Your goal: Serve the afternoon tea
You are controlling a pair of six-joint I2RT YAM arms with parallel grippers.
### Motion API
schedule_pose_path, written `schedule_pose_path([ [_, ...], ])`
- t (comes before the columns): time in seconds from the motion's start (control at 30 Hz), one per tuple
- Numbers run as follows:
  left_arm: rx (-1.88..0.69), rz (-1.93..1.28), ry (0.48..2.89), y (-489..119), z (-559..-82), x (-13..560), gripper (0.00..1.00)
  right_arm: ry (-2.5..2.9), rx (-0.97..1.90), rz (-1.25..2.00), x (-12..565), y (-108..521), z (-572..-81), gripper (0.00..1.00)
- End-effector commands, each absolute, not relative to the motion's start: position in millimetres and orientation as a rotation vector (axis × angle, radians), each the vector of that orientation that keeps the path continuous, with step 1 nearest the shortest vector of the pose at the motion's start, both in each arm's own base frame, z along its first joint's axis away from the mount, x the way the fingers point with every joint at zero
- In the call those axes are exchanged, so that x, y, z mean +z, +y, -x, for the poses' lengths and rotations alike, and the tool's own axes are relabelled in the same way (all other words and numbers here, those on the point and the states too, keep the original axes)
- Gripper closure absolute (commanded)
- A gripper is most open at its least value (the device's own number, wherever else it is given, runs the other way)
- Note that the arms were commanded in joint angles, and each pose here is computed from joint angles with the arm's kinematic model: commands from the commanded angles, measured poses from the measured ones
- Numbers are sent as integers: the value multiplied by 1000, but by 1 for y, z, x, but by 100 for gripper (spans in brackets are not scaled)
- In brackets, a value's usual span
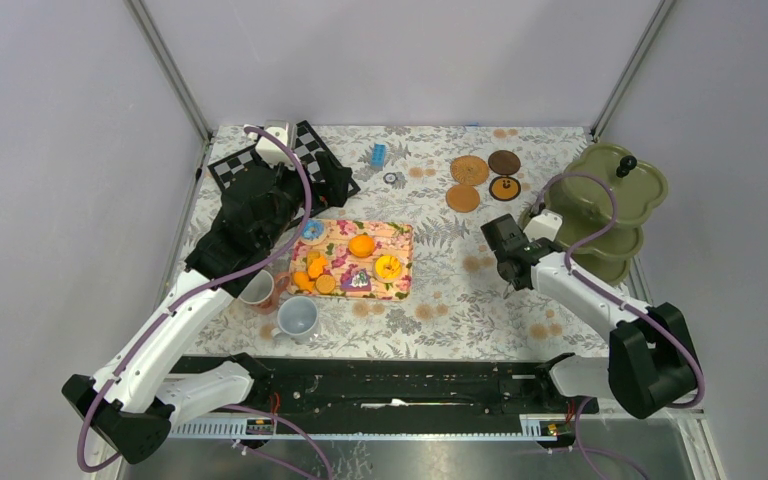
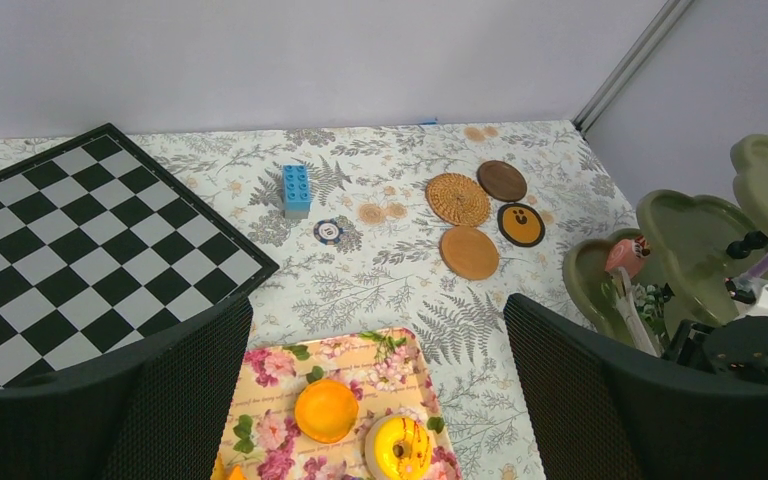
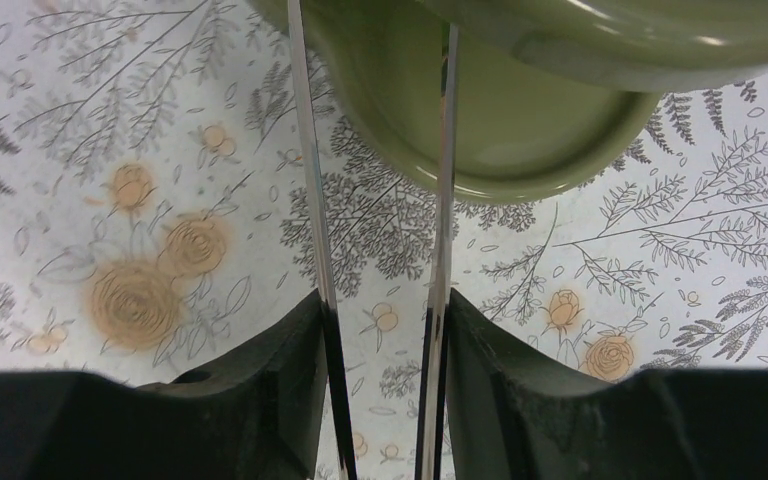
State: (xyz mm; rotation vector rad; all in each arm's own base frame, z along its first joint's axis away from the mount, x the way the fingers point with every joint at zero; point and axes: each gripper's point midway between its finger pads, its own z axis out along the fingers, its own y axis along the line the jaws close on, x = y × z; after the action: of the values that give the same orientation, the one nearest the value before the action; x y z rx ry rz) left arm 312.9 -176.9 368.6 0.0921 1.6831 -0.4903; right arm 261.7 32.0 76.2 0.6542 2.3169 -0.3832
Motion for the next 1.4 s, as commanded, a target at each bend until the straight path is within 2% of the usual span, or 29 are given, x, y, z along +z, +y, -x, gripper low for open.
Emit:
schedule_pose_path([
  [0.0,-522,-98,1640,-182,-309,383,1,2190,-425,-792,74,16,-276,53],
  [0.23,-524,-111,1647,-187,-308,381,1,2187,-424,-806,73,14,-272,52],
  [0.47,-521,-113,1655,-188,-310,379,1,2201,-433,-778,73,13,-268,40],
  [0.57,-505,-103,1655,-185,-311,378,1,2205,-449,-764,72,12,-269,38],
  [1.13,-500,-100,1660,-183,-314,376,1,2270,-314,-651,109,23,-257,42],
  [1.37,-497,-98,1671,-184,-317,373,1,2331,-128,-417,123,47,-256,42],
])
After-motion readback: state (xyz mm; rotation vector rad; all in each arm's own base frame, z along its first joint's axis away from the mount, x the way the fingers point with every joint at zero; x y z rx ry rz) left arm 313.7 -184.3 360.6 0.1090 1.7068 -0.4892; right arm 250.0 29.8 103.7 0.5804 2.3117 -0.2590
